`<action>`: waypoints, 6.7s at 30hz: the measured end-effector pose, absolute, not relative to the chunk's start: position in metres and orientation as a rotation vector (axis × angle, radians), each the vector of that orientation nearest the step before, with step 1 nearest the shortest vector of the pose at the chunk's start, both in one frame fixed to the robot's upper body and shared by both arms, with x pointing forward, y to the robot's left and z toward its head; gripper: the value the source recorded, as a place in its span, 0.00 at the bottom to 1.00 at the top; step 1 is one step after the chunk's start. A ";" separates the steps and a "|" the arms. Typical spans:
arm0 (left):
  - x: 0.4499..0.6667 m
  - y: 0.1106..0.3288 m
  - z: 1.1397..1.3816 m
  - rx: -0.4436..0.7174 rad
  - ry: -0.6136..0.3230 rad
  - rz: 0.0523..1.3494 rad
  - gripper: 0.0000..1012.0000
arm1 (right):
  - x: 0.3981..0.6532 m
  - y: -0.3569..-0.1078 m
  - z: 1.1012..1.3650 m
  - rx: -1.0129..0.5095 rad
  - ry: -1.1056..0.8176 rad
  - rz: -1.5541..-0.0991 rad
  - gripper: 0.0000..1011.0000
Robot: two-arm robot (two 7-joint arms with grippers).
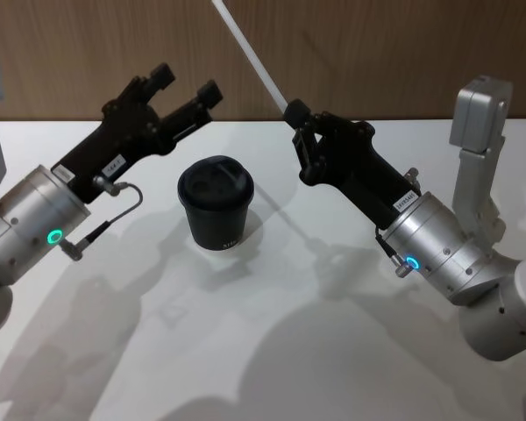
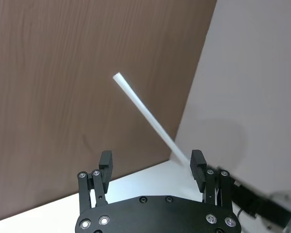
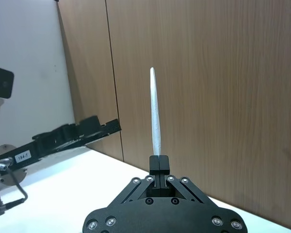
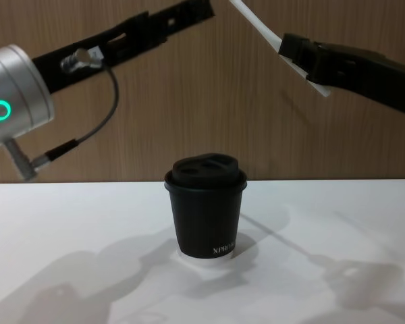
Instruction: Pick up the straw with one hand, pass it to the other hand, and insert it into the cup.
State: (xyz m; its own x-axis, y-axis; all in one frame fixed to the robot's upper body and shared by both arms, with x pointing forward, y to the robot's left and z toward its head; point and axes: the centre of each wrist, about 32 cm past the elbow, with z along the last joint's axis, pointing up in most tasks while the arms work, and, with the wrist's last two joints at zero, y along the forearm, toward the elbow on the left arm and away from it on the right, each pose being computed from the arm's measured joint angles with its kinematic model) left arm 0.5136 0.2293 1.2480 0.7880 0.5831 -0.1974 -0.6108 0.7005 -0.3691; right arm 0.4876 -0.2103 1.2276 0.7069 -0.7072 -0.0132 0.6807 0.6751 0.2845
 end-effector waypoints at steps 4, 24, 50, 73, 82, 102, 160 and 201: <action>0.521 0.225 1.248 -0.480 0.114 0.628 0.99 | 0.488 -0.210 1.228 0.279 -0.101 -0.782 0.00; 0.556 0.194 1.248 -0.623 0.293 0.504 0.99 | 0.488 -0.210 1.228 0.279 -0.101 -0.782 0.00; 0.575 0.174 1.252 -0.656 0.388 0.445 0.97 | 0.488 -0.210 1.228 0.279 -0.101 -0.782 0.00; 0.576 0.172 1.254 -0.657 0.390 0.449 0.33 | 0.488 -0.210 1.228 0.279 -0.101 -0.782 0.00; 0.574 0.174 1.254 -0.660 0.387 0.462 0.09 | 0.488 -0.210 1.228 0.279 -0.101 -0.782 0.00; 0.571 0.177 1.254 -0.664 0.378 0.488 0.01 | 0.488 -0.210 1.228 0.279 -0.101 -0.782 0.32; 0.506 0.221 1.288 -0.254 -0.319 0.772 0.01 | 0.488 -0.210 1.228 0.279 -0.101 -0.782 0.99; 0.514 0.228 1.278 -0.257 -0.231 0.782 0.01 | 0.488 -0.210 1.228 0.279 -0.101 -0.782 0.99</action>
State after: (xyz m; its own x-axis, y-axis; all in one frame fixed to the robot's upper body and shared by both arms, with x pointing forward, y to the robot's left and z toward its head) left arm 0.5137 0.2276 1.2775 0.6877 0.7177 0.1091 -0.6621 0.6817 -0.3113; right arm 0.4875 -0.2104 1.2276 0.7068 -0.7073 -0.0132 0.6808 0.6750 0.2844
